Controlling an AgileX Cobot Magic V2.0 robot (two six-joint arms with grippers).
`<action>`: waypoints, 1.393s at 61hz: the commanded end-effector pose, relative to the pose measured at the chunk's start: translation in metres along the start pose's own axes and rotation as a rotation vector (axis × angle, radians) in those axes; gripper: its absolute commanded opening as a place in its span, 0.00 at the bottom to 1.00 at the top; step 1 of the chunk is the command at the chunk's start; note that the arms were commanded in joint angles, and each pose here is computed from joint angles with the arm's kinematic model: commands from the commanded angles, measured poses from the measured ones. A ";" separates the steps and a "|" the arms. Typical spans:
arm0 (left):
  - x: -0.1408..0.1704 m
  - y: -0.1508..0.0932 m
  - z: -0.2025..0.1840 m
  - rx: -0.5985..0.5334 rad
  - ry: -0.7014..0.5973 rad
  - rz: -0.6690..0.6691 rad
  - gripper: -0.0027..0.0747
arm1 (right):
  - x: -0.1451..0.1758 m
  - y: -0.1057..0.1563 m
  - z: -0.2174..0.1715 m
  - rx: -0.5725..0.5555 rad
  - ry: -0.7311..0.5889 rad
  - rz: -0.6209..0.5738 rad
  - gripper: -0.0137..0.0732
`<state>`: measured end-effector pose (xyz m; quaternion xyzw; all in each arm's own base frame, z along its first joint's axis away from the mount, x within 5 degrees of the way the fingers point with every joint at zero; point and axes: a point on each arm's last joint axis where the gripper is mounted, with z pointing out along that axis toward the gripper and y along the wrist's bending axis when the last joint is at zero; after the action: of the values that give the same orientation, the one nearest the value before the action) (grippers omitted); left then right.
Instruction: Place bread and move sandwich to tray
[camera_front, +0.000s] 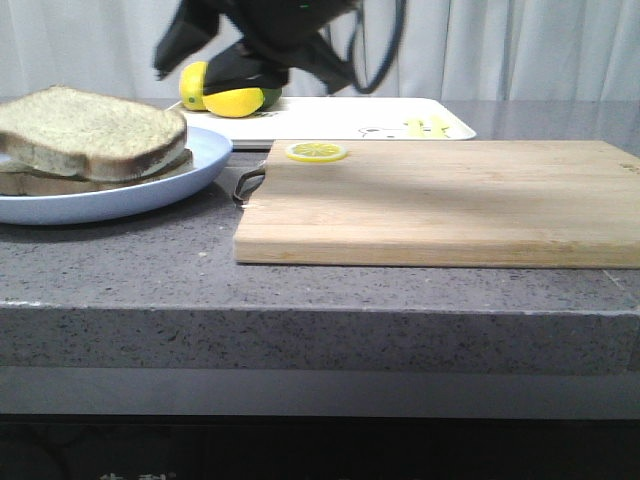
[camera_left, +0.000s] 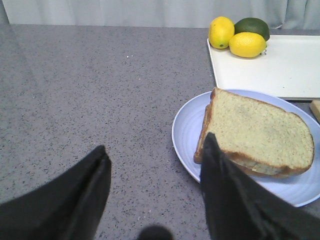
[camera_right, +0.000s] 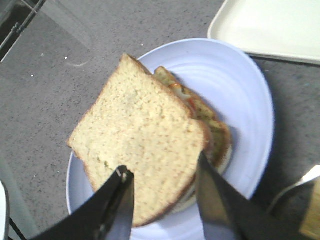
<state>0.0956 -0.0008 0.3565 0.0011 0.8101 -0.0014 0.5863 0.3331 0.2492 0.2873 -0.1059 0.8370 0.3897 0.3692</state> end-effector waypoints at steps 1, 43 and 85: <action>-0.015 -0.001 -0.002 0.006 -0.096 0.003 0.54 | -0.022 0.015 -0.034 -0.042 -0.062 -0.065 0.53; -0.015 -0.001 -0.002 0.006 -0.096 0.003 0.54 | -0.007 0.032 -0.212 0.406 0.102 -0.471 0.53; -0.015 -0.001 -0.002 0.006 -0.098 0.003 0.54 | 0.090 0.029 -0.332 0.454 -0.118 -0.481 0.53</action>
<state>0.0957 -0.0009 0.3568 0.0014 0.8091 -0.0013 0.5877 0.0829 0.0394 0.3706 -0.2031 0.8532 0.0953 0.4708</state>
